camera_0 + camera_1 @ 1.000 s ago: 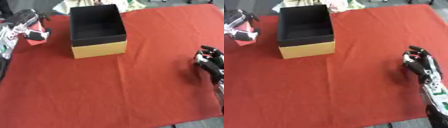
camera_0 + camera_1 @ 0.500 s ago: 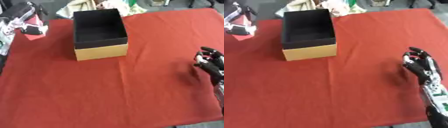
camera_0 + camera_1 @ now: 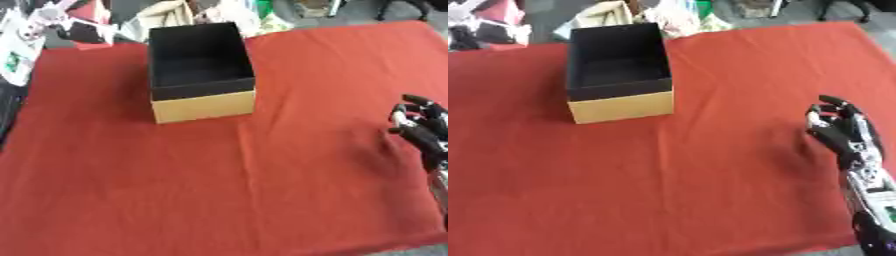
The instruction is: Pick up objects on the table and place them in the box.
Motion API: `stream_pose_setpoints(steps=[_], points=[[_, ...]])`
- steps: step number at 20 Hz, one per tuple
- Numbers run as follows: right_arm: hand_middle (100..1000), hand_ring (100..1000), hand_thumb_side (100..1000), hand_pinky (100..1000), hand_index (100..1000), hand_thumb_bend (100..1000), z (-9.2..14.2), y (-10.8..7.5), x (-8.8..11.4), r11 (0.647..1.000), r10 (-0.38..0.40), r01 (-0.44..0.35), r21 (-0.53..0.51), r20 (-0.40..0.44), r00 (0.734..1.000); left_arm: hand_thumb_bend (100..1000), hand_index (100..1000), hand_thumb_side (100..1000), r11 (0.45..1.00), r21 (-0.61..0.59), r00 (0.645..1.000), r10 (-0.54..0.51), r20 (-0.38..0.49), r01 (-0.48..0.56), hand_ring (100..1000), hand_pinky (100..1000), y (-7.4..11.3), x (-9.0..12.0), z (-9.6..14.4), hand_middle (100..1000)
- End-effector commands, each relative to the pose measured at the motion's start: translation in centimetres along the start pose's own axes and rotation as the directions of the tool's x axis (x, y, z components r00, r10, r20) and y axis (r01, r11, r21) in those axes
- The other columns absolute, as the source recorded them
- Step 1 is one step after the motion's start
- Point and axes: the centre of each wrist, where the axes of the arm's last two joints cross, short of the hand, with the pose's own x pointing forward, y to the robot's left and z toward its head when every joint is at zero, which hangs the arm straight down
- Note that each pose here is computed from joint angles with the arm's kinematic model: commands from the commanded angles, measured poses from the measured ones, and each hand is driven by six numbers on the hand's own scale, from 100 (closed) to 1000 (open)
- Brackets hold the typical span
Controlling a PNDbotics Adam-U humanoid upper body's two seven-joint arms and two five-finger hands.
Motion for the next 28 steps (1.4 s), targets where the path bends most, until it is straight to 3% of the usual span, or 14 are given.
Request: stream_pose_setpoints(steps=[1, 10, 15, 17, 19, 21, 25, 28], points=[[608, 598, 100, 503, 768, 100, -0.6, -0.2, 1.1, 1.0, 0.011, -0.011, 0.011, 0.035, 0.999, 100, 755, 217, 0.999, 0.032, 0.998, -0.018, 0.06, 0.016, 348, 574, 1.2, 1.9, -1.6, 333], [607, 596, 100, 503, 765, 100, -0.8, 0.6, 1.2, 0.999, -0.002, 0.001, 0.038, 0.036, 0.999, 100, 758, 216, 1.0, 0.01, 0.992, -0.005, 0.128, 0.004, 385, 594, -2.0, 4.9, -3.4, 362], [605, 595, 100, 502, 764, 100, -0.8, 0.8, 1.2, 0.999, -0.008, 0.006, 0.043, 0.034, 0.999, 100, 777, 216, 1.0, -0.024, 0.989, -0.011, 0.146, 0.014, 505, 646, -4.3, 5.5, -3.3, 489], [605, 594, 100, 502, 763, 100, -0.8, 0.8, 1.1, 0.999, -0.008, 0.007, 0.043, 0.032, 0.999, 100, 802, 208, 0.999, -0.037, 0.988, -0.015, 0.151, 0.02, 592, 688, -4.8, 5.4, -3.1, 584], [604, 594, 100, 502, 762, 100, -0.7, 0.7, 1.0, 0.999, -0.007, 0.005, 0.041, 0.029, 1.0, 100, 828, 199, 0.999, -0.041, 0.988, -0.016, 0.154, 0.023, 729, 750, -4.9, 5.2, -2.9, 732], [604, 593, 100, 502, 762, 100, -0.6, 0.6, 0.9, 0.999, -0.005, 0.004, 0.037, 0.024, 1.0, 100, 854, 197, 0.999, -0.035, 0.988, -0.007, 0.152, 0.012, 816, 796, -4.7, 5.1, -2.7, 820], [603, 592, 100, 502, 758, 100, -0.5, 0.5, 0.7, 0.999, -0.004, 0.003, 0.036, 0.02, 1.0, 100, 874, 198, 1.0, -0.003, 0.988, 0.014, 0.154, -0.014, 877, 833, -3.7, 4.7, -2.2, 897], [602, 591, 100, 501, 757, 100, -0.3, 0.3, 0.5, 0.999, 0.0, 0.0, 0.033, 0.013, 1.0, 100, 877, 197, 0.998, 0.047, 0.988, 0.026, 0.155, -0.034, 869, 829, -2.2, 4.2, -1.5, 893]])
